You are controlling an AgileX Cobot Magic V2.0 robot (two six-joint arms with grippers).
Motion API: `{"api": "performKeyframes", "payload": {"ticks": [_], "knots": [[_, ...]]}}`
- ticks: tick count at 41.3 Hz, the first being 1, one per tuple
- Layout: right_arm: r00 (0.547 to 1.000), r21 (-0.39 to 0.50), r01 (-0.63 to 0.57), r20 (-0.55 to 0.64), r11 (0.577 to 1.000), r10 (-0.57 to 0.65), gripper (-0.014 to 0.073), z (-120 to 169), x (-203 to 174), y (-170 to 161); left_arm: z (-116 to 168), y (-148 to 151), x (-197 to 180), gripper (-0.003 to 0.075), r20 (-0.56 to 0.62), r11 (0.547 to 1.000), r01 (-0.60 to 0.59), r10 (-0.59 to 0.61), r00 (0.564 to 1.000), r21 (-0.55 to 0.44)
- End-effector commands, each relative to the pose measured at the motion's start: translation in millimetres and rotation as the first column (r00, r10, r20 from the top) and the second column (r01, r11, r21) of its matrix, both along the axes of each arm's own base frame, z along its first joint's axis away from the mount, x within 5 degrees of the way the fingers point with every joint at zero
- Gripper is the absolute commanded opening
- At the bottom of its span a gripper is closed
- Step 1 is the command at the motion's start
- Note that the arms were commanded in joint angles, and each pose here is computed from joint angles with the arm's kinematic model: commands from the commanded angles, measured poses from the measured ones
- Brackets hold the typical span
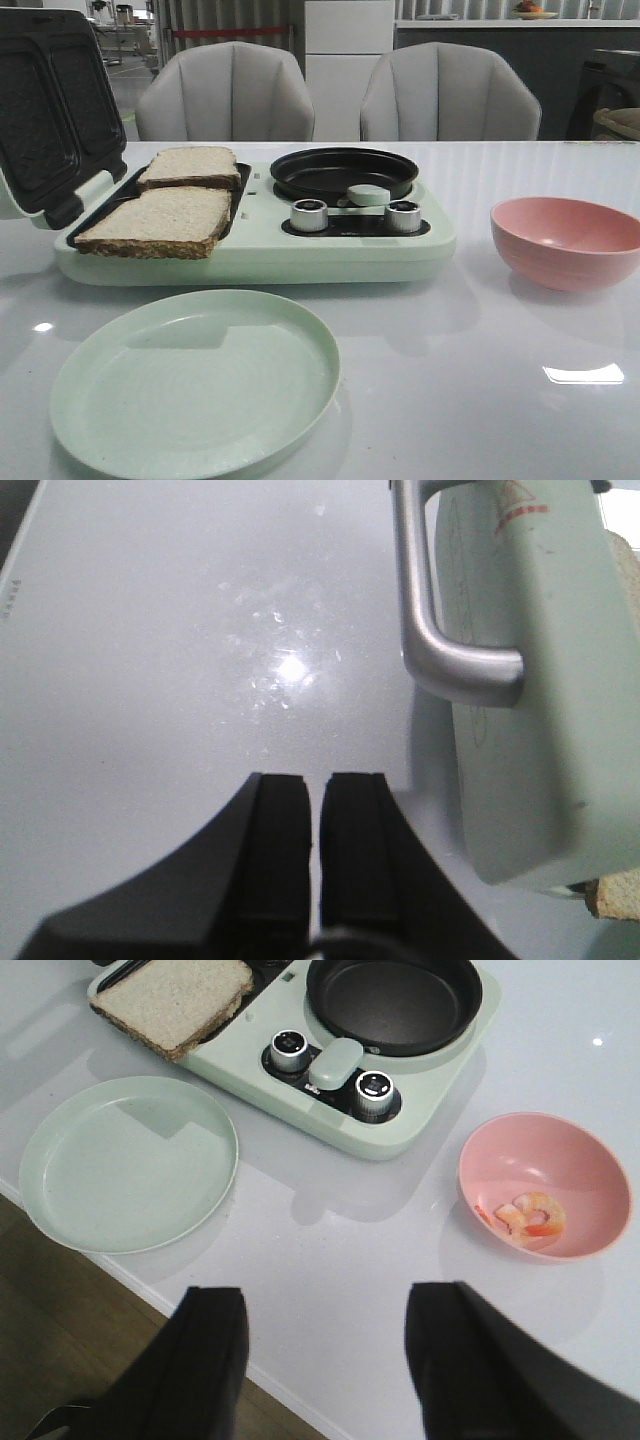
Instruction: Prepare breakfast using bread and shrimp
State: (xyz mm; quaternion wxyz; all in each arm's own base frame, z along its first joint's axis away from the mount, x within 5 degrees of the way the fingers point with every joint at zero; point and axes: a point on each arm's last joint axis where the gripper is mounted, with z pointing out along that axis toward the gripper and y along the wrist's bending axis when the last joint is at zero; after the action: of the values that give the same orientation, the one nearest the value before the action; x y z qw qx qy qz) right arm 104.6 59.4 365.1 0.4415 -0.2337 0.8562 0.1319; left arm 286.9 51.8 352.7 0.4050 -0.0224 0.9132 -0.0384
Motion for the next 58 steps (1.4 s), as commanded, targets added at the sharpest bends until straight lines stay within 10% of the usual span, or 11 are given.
{"api": "performKeyframes", "payload": {"ticks": [1, 30, 58], "knots": [[0.996, 0.041, 0.006, 0.093, 0.999, -0.01, 0.0473, 14.3, 1.8, -0.1, 14.3, 3.9, 15.5, 0.0139, 0.11, 0.999, -0.027, 0.029, 0.993, -0.02], [0.996, 0.041, 0.006, 0.093, 0.999, -0.01, 0.0473, 14.3, 1.8, -0.1, -6.6, 14.0, 98.9, 0.0101, 0.073, 0.989, 0.052, -0.042, 0.996, -0.137], [0.996, 0.04, 0.006, 0.092, 0.999, -0.009, 0.0473, 14.2, 1.7, -0.1, -4.3, -66.9, 104.3, 0.0101, 0.085, 0.938, 0.306, -0.295, 0.952, -0.165]]}}
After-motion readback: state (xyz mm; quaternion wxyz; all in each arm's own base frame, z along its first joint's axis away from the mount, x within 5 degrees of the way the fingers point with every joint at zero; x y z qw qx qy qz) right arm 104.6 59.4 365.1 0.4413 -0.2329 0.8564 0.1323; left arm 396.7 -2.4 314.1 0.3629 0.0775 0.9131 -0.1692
